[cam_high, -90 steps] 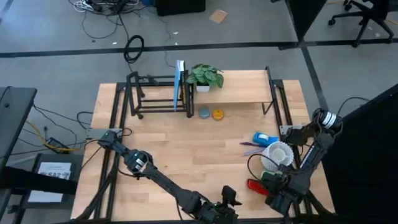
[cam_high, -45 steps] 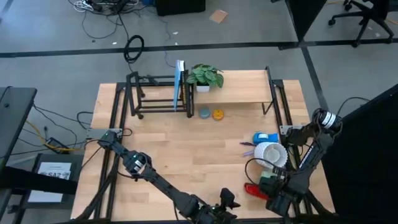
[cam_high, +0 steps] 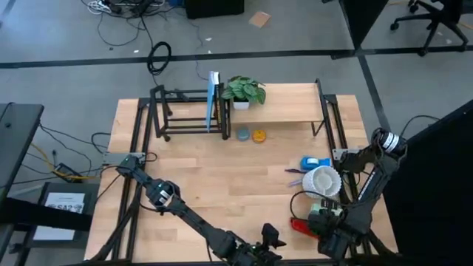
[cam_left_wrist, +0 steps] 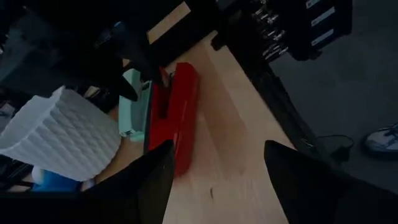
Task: Stock shelves
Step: Remove the red stapler from under the shelf
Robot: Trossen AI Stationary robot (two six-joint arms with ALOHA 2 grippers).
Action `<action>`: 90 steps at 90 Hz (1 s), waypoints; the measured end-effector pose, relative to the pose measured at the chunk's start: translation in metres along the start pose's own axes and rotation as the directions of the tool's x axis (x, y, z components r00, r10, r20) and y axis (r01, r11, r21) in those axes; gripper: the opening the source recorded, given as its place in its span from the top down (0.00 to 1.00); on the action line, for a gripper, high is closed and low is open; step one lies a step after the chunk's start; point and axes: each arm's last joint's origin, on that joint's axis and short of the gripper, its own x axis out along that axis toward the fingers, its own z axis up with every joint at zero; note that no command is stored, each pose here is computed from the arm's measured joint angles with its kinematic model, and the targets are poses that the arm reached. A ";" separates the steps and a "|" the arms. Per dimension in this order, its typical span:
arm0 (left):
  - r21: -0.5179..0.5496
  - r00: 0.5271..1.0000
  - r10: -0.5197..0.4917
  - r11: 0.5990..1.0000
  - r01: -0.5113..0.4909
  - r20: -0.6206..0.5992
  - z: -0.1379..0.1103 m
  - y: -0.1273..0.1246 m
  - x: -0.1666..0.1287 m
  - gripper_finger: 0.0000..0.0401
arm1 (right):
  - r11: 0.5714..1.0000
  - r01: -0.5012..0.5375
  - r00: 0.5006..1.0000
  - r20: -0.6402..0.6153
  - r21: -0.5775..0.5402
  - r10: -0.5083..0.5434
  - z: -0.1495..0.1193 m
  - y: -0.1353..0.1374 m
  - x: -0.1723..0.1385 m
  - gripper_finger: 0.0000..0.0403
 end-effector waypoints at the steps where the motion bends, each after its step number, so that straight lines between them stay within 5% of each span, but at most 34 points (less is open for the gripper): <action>1: 0.001 1.000 0.002 1.000 -0.002 -0.002 0.000 0.000 0.000 0.43 | 1.000 0.000 1.000 0.003 -0.002 0.000 0.000 0.000 0.001 0.58; 34: 0.014 1.000 0.015 1.000 -0.015 -0.022 -0.002 -0.001 -0.001 0.43 | 0.998 0.004 1.000 -0.023 -0.058 -0.006 0.009 -0.015 0.028 0.63; 60: 0.023 0.999 0.028 0.999 -0.028 -0.023 -0.001 -0.003 -0.002 0.43 | 0.994 -0.079 0.995 -0.060 -0.073 0.075 0.007 -0.016 0.040 0.83; 69: 0.093 0.997 0.074 0.993 -0.071 -0.029 0.000 -0.007 -0.007 0.43 | 0.994 -0.093 0.993 -0.073 -0.053 0.089 0.007 -0.015 0.040 0.94; 90: 0.326 0.990 0.135 0.938 -0.118 -0.029 0.003 -0.018 -0.017 0.43 | 0.970 -0.234 0.970 -0.087 -0.068 0.228 0.020 -0.008 0.027 0.94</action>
